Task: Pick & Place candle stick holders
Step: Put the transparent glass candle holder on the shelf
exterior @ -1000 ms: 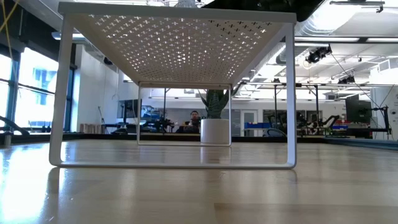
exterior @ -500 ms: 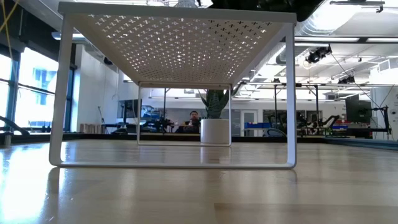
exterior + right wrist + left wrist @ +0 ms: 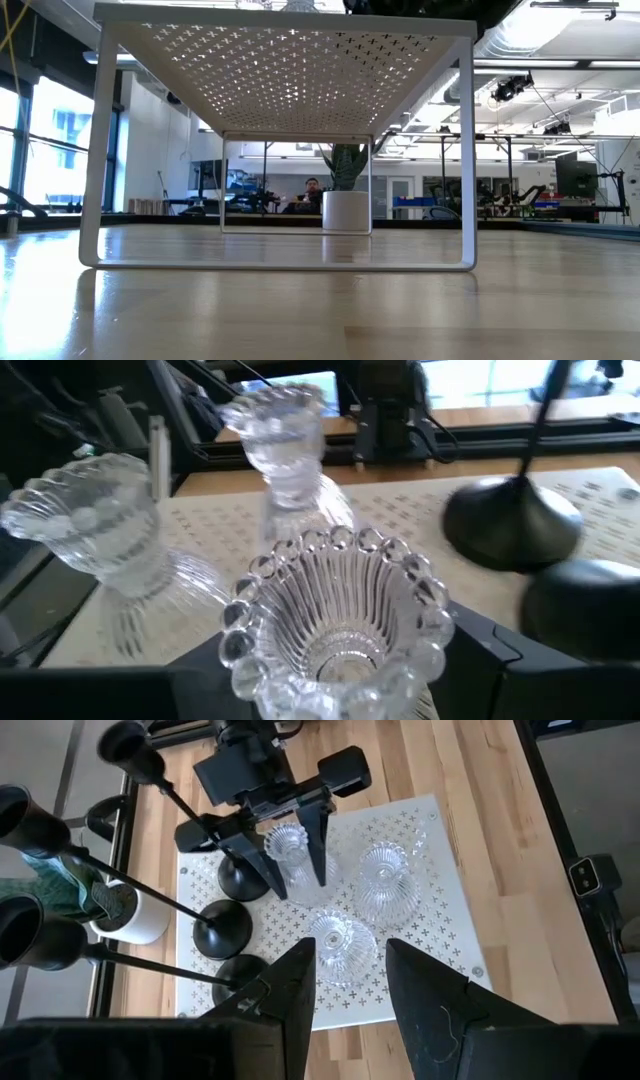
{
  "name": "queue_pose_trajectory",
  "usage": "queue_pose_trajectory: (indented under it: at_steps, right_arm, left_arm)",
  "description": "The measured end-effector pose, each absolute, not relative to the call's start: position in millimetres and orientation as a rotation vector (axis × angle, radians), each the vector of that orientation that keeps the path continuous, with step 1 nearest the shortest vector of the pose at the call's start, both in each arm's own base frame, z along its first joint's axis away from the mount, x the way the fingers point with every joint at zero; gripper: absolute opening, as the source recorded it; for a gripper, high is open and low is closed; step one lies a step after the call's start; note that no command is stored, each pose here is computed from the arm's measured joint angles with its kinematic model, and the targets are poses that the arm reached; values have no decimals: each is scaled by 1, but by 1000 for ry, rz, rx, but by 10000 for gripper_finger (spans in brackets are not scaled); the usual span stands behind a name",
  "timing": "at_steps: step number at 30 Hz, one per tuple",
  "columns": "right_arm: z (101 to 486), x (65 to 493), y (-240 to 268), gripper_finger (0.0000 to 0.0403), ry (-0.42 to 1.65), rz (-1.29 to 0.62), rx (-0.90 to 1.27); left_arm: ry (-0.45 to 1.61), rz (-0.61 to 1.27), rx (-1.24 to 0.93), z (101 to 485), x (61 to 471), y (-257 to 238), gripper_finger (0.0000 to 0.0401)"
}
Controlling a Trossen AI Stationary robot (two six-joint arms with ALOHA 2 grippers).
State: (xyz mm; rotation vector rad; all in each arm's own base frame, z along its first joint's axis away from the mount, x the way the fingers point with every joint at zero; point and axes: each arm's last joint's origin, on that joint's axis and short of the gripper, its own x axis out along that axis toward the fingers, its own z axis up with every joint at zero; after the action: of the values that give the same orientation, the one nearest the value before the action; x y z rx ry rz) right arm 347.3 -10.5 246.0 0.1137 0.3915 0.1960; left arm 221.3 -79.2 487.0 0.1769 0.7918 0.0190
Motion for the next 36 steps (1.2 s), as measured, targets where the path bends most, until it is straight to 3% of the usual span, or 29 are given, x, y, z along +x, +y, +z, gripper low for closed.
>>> queue_pose_trajectory:
  at_steps: [36]
  right_arm:
    - [255,338,-8,178,408,176,107]
  left_arm:
    - [785,19,170,487,222,-79,119]
